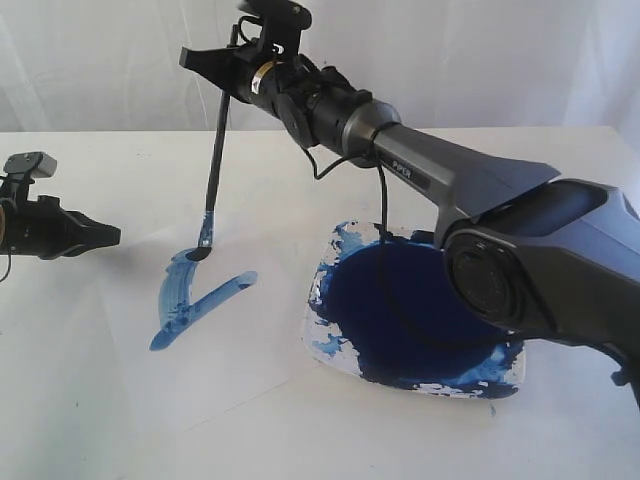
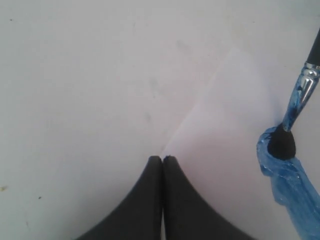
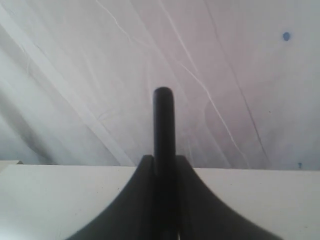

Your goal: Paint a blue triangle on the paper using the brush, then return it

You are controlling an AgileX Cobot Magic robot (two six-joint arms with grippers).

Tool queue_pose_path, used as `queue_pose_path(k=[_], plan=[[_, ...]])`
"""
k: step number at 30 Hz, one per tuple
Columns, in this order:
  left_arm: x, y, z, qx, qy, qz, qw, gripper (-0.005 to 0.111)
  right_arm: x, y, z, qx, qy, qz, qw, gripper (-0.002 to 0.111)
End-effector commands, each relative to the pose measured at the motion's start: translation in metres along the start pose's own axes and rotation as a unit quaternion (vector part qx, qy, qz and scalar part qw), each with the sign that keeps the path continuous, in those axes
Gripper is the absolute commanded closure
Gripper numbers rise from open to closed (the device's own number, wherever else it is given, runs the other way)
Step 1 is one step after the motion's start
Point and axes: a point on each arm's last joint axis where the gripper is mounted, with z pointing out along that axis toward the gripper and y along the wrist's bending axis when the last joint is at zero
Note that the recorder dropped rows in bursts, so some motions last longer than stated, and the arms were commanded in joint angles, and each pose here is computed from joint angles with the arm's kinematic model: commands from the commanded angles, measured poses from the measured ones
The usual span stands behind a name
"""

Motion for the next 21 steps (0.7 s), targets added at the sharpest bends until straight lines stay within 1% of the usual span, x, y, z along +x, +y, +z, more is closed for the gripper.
queue_pose_path(k=[1, 4, 10, 13, 21], plan=[[0.001, 0.001, -0.001, -0.002, -0.002, -0.003, 1.0, 0.107, 0.002, 0.001, -0.001, 0.007, 0.012, -0.041, 0.999, 0.108], [0.001, 0.001, -0.001, -0.002, -0.002, -0.003, 1.0, 0.107, 0.004, 0.0, -0.001, 0.013, 0.021, -0.041, 0.999, 0.108], [0.001, 0.001, -0.001, -0.002, -0.002, -0.003, 1.0, 0.107, -0.005, 0.004, -0.004, 0.011, 0.015, -0.042, 0.999, 0.108], [0.001, 0.001, -0.001, -0.002, -0.002, -0.003, 1.0, 0.107, -0.006, 0.004, -0.004, 0.012, 0.017, -0.055, 0.998, 0.108], [0.001, 0.001, -0.001, -0.002, -0.002, -0.003, 1.0, 0.107, -0.013, 0.007, -0.007, 0.015, 0.018, -0.052, 0.998, 0.108]])
